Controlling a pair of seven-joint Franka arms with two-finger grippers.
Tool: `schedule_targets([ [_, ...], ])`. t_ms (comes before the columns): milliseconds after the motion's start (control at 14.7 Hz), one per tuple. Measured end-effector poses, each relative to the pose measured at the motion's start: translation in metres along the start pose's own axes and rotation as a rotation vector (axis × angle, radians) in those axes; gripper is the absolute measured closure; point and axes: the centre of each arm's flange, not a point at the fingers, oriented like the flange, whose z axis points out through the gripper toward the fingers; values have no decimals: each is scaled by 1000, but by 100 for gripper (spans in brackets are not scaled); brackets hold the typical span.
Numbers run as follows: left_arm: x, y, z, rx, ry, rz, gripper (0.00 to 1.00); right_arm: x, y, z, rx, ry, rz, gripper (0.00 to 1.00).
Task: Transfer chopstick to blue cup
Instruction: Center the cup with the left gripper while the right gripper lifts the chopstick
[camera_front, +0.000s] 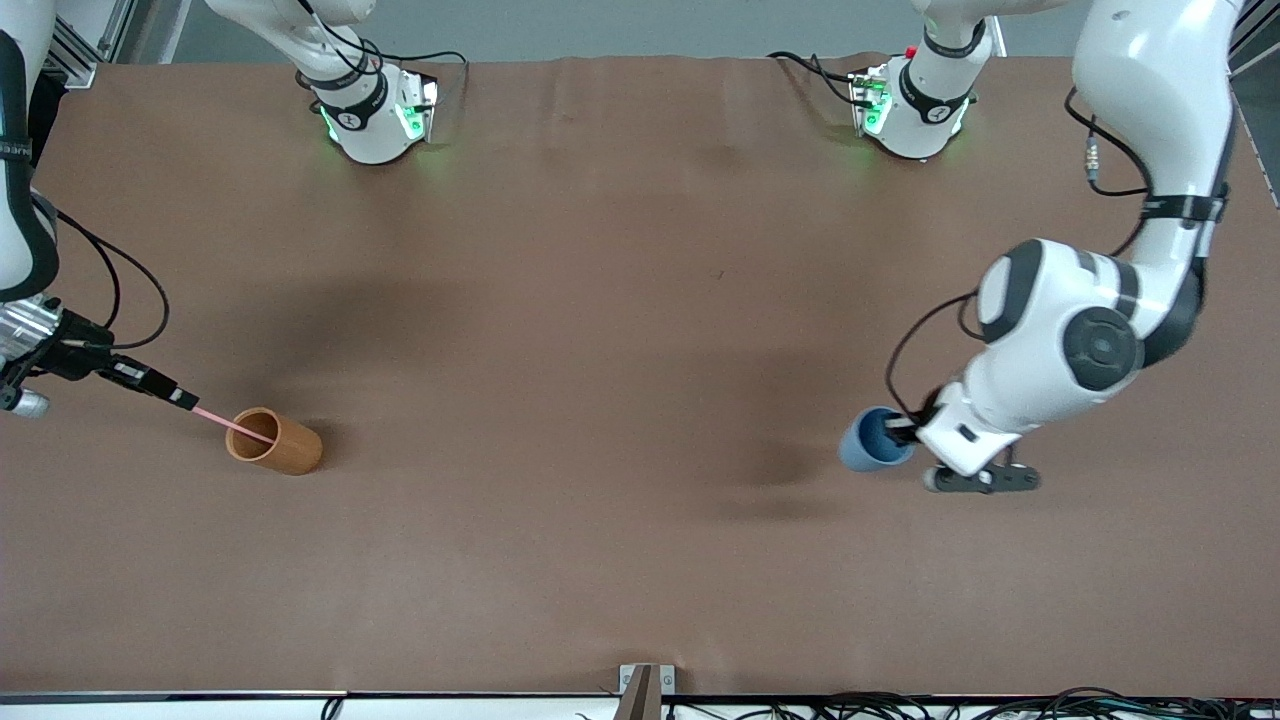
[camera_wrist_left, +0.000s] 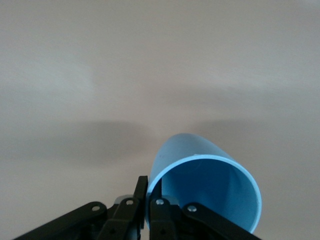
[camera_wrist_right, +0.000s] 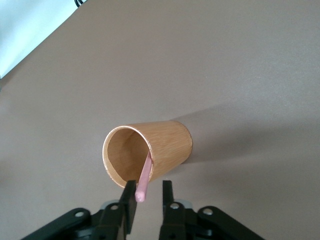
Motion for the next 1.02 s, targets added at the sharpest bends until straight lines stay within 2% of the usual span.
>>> schedule_targets([
  [409, -75, 160, 41, 8, -46, -110, 95, -1, -4, 3, 4, -6, -6, 78],
  [614, -108, 221, 72, 60, -21, -145, 95, 0, -5, 3, 5, -4, -7, 82],
  [750, -130, 253, 95, 84, -10, -172, 95, 1, -6, 2, 4, 0, -7, 82],
  [1023, -156, 284, 135, 86, 3, -198, 95, 1, -6, 1, 4, 4, -7, 84],
])
